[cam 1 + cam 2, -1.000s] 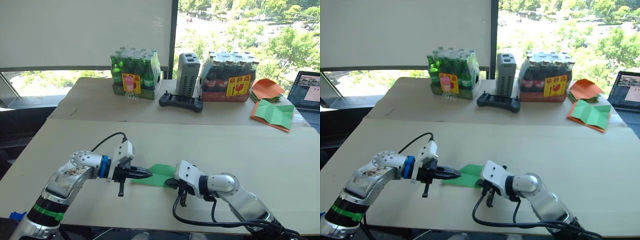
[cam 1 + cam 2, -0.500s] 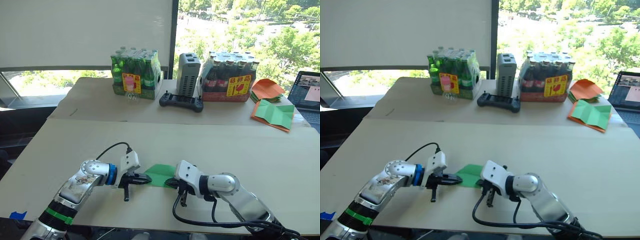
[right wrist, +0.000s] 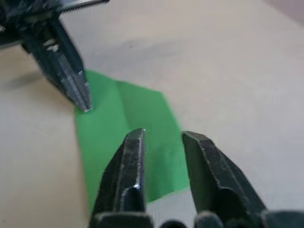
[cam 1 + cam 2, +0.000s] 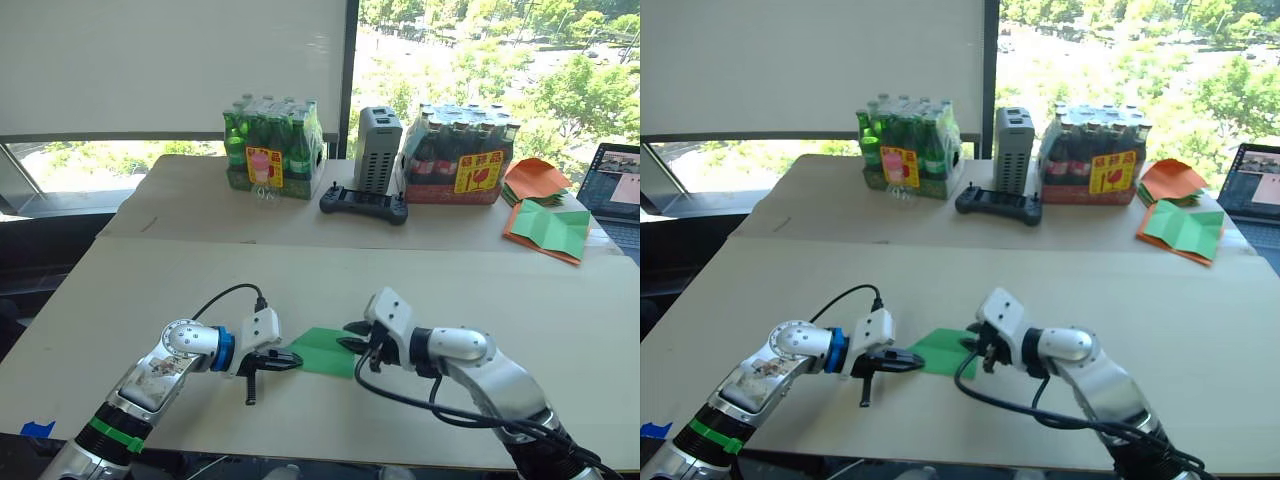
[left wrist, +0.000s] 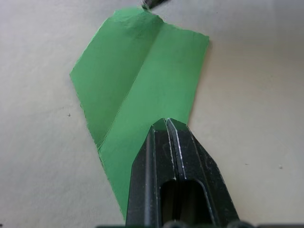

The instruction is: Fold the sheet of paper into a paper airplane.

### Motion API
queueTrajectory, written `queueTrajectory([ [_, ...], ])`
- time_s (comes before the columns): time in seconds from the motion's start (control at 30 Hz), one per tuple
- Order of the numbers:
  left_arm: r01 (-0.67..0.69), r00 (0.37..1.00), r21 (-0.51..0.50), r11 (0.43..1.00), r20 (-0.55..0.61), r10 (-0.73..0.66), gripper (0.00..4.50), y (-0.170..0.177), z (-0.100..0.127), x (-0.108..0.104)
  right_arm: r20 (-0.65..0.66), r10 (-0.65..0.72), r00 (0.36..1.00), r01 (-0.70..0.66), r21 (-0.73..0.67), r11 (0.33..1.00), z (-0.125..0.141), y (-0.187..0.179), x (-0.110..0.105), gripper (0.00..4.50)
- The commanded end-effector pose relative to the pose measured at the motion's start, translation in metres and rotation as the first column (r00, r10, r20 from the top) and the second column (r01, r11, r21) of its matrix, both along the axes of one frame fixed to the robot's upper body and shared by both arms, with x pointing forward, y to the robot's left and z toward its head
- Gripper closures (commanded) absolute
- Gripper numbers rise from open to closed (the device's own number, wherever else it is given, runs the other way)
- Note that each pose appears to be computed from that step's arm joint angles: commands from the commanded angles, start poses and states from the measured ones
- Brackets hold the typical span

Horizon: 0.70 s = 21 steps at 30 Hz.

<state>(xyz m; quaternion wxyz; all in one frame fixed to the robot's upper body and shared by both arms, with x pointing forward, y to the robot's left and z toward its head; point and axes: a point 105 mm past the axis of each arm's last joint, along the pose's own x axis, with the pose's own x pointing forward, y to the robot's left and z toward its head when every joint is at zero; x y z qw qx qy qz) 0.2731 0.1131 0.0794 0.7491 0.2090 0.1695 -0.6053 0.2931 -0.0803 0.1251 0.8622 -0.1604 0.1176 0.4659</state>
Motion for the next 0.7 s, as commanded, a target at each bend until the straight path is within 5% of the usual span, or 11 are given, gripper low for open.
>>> queueTrajectory([
  [0.03, -0.023, 0.998, 0.064, 0.998, -0.051, 0.026, 4.5, 0.006, -0.02, -0.002, -0.078, -0.032, 0.996, 0.037, 0.058, 0.998, 0.005, -0.011, 0.003, 1.92],
  [0.37, -0.022, 0.999, 0.064, 0.998, -0.04, 0.024, 4.5, 0.003, -0.02, -0.001, -0.334, -0.039, 0.942, 0.084, 0.121, 0.989, -0.016, -0.014, -0.015, 1.92],
  [0.7, -0.028, 0.999, 0.066, 0.997, -0.032, 0.03, 4.5, 0.003, -0.02, -0.001, -0.442, -0.041, 0.896, 0.124, 0.162, 0.979, -0.026, -0.007, -0.022, 1.92],
])
